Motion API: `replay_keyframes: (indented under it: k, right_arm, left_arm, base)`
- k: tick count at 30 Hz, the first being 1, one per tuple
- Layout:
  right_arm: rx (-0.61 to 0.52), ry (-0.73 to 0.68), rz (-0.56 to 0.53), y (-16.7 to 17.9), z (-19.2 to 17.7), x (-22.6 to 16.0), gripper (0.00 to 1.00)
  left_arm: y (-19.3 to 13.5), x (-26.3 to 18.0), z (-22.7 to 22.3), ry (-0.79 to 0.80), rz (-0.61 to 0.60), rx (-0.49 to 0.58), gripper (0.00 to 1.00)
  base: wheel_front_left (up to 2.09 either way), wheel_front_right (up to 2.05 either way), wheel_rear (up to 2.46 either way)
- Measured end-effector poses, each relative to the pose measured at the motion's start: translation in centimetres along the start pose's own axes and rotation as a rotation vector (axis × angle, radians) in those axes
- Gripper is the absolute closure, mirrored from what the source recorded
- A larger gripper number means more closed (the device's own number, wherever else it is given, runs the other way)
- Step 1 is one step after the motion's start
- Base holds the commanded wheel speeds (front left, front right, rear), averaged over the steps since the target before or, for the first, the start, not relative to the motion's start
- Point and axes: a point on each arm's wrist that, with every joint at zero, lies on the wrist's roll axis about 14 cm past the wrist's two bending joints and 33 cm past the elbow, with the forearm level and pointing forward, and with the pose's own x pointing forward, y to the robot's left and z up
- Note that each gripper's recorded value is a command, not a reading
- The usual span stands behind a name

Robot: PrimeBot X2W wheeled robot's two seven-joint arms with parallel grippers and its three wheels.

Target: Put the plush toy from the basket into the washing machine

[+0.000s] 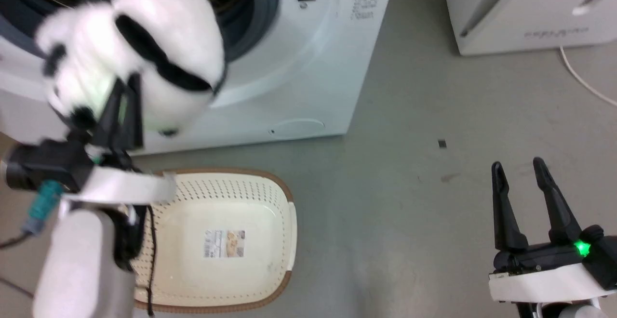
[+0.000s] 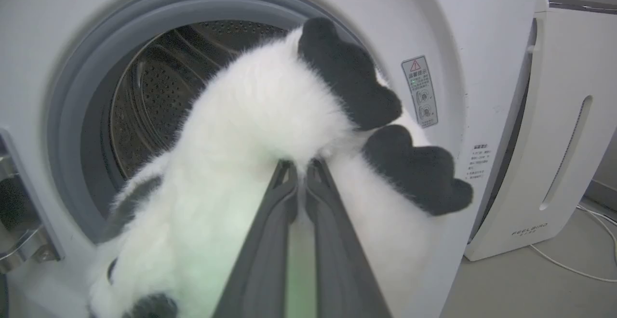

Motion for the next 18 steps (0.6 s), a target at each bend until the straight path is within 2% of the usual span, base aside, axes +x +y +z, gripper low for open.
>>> replay_keyframes:
  k: [6, 18]
  right_arm:
    - [0.004, 0.050, -0.037, -1.3, -2.1, 1.0, 0.00]
    - [0.020, 0.175, -0.099, -3.4, -7.5, 2.5, 0.00]
  left_arm:
    - [1.8, 5.8, -1.1, -0.038, -0.028, 0.052, 1.00]
    - [6.3, 17.6, -8.0, 0.075, -0.044, 0.207, 1.00]
  base:
    - [0.00, 0.00, 0.00]
    - [0.00, 0.00, 0.00]
